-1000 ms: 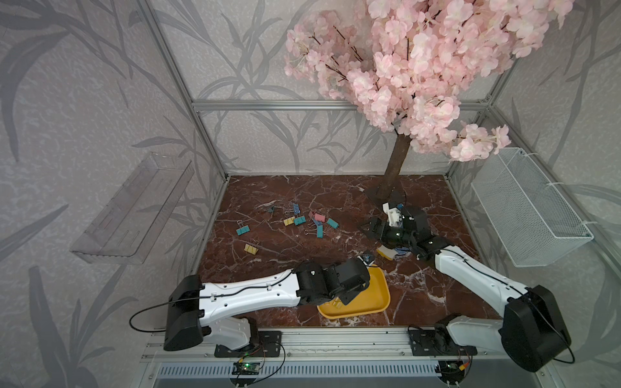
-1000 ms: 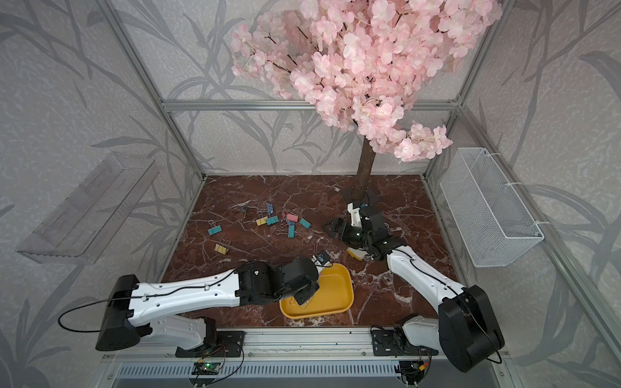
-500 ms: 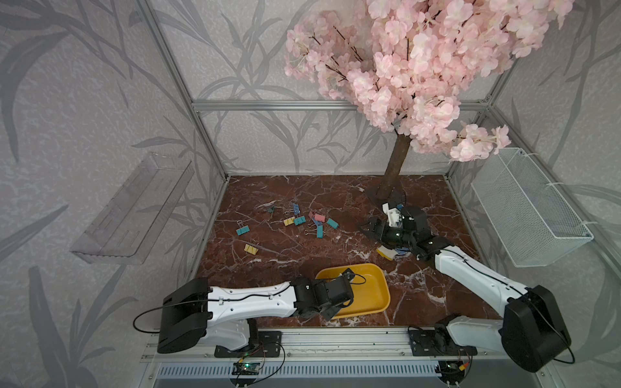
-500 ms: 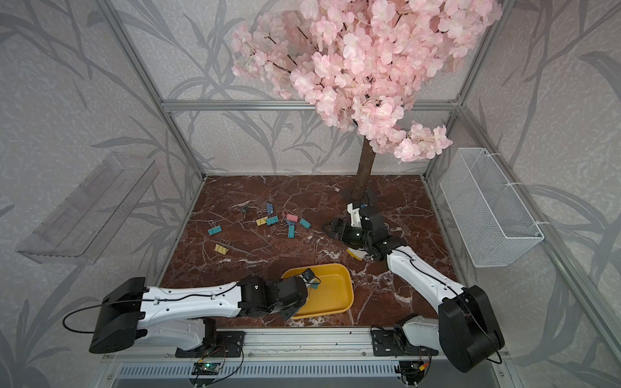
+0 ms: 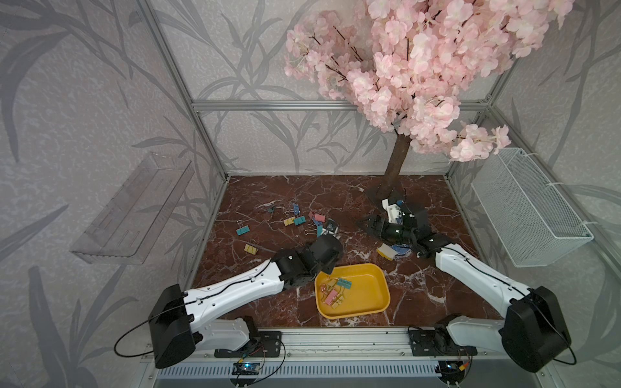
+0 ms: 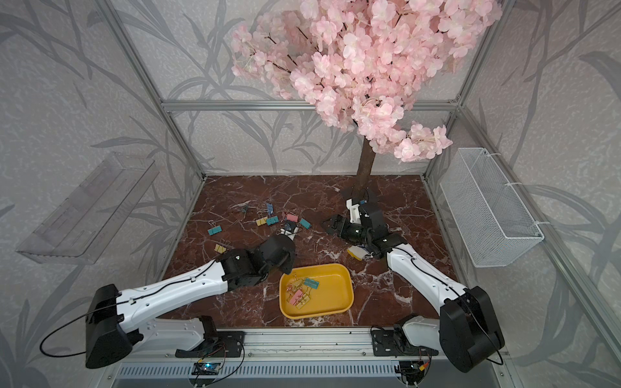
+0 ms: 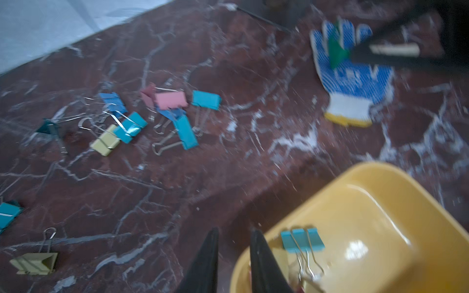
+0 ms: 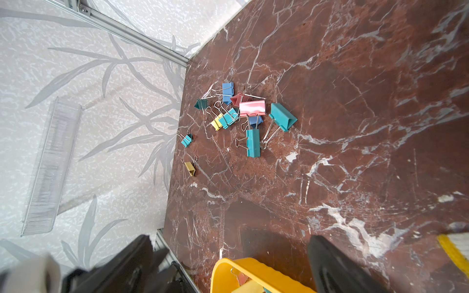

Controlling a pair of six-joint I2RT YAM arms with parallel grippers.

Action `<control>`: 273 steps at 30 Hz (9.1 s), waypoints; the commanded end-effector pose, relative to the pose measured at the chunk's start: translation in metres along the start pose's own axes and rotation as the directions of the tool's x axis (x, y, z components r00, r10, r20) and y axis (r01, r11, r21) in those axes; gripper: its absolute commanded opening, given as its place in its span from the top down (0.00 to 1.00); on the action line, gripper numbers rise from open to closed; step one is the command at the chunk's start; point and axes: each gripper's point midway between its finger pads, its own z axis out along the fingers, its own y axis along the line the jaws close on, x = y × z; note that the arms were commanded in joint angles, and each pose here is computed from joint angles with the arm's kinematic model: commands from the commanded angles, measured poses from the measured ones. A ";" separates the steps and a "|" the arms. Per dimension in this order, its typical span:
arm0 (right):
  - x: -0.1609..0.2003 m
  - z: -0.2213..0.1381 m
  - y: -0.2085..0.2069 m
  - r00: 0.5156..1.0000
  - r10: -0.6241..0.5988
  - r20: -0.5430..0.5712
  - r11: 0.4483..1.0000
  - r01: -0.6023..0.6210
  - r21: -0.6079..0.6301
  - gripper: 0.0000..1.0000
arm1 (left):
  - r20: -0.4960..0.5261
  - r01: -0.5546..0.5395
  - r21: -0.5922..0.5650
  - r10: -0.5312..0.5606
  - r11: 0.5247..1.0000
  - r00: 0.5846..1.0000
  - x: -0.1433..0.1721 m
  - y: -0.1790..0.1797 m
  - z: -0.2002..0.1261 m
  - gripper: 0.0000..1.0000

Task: Put the binder clips in the storage box
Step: Place the binder clip in the storage box, then pick up the binder clip at the center of the board, then place the binder clip in the storage box, then pick up the binder clip at the center of the board, then place the binder clip in the storage box, then pick up the binder clip at the center of the board.

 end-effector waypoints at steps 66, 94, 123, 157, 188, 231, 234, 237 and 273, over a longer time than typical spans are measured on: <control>-0.008 -0.011 0.016 0.998 -0.021 0.053 1.000 0.022 -0.011 0.00 | -0.204 0.353 0.020 -0.342 0.935 0.917 -0.009 0.138 0.216 0.98; -0.019 -0.003 0.005 0.994 0.081 0.072 0.995 -0.076 -0.069 0.01 | 0.127 -0.266 0.519 0.235 0.812 0.964 0.052 -0.120 -0.055 1.00; -0.022 -0.006 0.012 0.996 0.055 0.071 0.997 -0.050 -0.058 0.01 | 0.097 -0.190 0.356 0.166 0.915 0.981 0.091 -0.110 -0.014 0.68; 0.000 -0.001 0.049 0.999 -0.029 0.041 0.994 0.032 -0.100 0.01 | -0.273 0.128 -0.777 -0.513 0.617 0.814 0.118 0.285 0.088 0.64; -0.032 -0.002 0.034 0.993 0.073 0.092 0.986 -0.058 -0.155 0.01 | 0.006 -0.083 0.425 0.088 0.902 0.996 -0.032 -0.064 -0.036 1.00; -0.034 -0.016 0.030 0.990 0.082 0.114 0.987 -0.065 -0.145 0.01 | -0.019 0.192 0.040 -0.192 0.980 0.981 0.010 0.040 0.015 0.86; -0.033 -0.015 0.033 0.990 0.076 0.115 0.988 -0.059 -0.146 0.01 | 0.010 0.368 -0.129 -0.370 0.921 0.929 0.007 0.111 0.025 0.86; -0.031 -0.015 0.033 0.991 0.074 0.111 0.988 -0.057 -0.145 0.01 | 0.058 0.531 -0.237 -0.533 0.814 0.844 0.013 0.176 0.035 0.85; -0.034 -0.006 0.034 0.990 0.092 0.106 0.983 -0.074 -0.167 0.01 | -0.058 0.826 -0.211 -0.850 0.523 0.523 0.089 0.371 0.152 0.68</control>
